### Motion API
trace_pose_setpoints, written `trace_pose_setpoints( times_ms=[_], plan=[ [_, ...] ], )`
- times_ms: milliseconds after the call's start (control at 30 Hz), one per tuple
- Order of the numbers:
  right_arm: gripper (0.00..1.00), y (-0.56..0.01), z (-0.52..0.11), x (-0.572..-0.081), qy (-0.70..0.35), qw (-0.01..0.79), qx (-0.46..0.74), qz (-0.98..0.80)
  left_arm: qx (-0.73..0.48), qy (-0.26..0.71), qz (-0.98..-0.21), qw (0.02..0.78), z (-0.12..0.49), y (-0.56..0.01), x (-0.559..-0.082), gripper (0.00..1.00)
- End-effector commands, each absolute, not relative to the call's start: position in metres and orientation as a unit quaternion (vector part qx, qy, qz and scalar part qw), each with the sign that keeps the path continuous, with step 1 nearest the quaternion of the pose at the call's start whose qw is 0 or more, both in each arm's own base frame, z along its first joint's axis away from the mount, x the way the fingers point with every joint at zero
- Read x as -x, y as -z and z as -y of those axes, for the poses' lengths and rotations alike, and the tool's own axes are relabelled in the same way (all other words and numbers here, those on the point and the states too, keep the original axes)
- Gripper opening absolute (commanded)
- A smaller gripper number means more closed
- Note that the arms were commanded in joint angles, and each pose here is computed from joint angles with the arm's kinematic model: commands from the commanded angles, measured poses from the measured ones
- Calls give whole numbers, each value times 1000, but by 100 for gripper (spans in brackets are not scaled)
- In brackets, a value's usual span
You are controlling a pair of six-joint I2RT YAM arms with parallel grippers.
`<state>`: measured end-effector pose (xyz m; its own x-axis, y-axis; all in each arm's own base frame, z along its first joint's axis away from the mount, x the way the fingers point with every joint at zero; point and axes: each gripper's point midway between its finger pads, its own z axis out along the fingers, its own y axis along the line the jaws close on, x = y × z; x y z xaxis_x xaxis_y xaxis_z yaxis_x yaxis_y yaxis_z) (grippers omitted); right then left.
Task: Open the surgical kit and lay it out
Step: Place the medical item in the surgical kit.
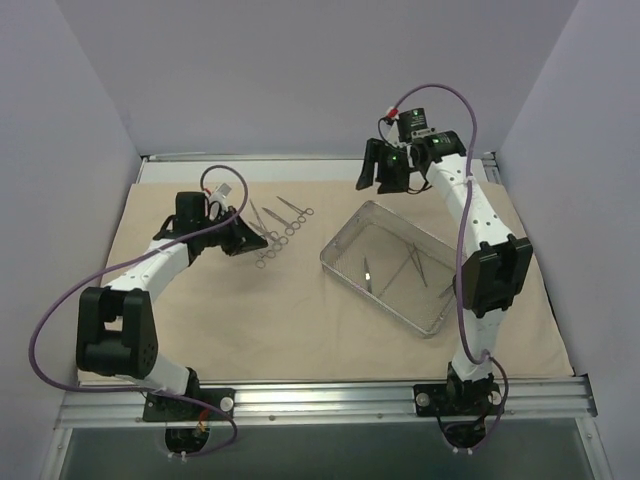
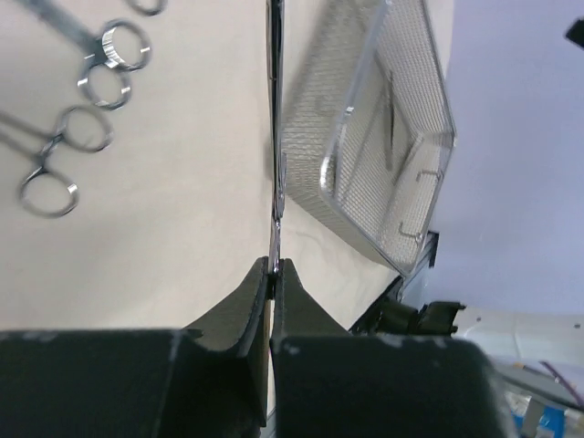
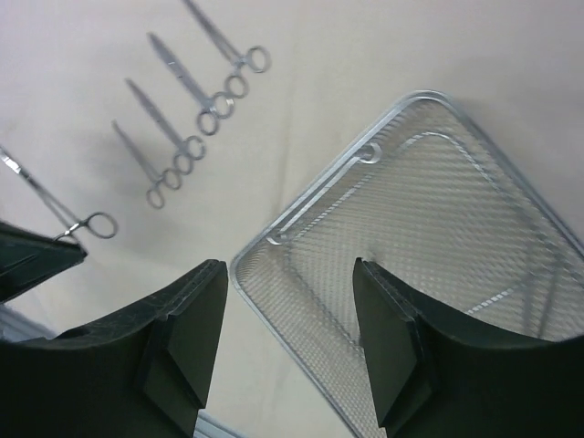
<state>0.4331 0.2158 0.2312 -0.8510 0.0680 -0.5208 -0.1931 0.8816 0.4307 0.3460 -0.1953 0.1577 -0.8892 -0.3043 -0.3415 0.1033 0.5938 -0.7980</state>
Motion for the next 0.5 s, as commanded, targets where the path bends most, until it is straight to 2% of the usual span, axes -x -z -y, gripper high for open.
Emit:
trace_pose_setpoints(
  times_ms=[0,300,467],
  plan=[
    [57,-239,-180,-420,-207,276,1,-939,116,452,-846,256,176,-164,-347,2],
    [58,-215,-176,-400,-202,239,2,-950,253,431,-826,262,118,-116,-356,2],
    [58,-210,-175,-395,-201,230,1,-952,274,412,-831,253,110,-90,-354,2]
  ],
)
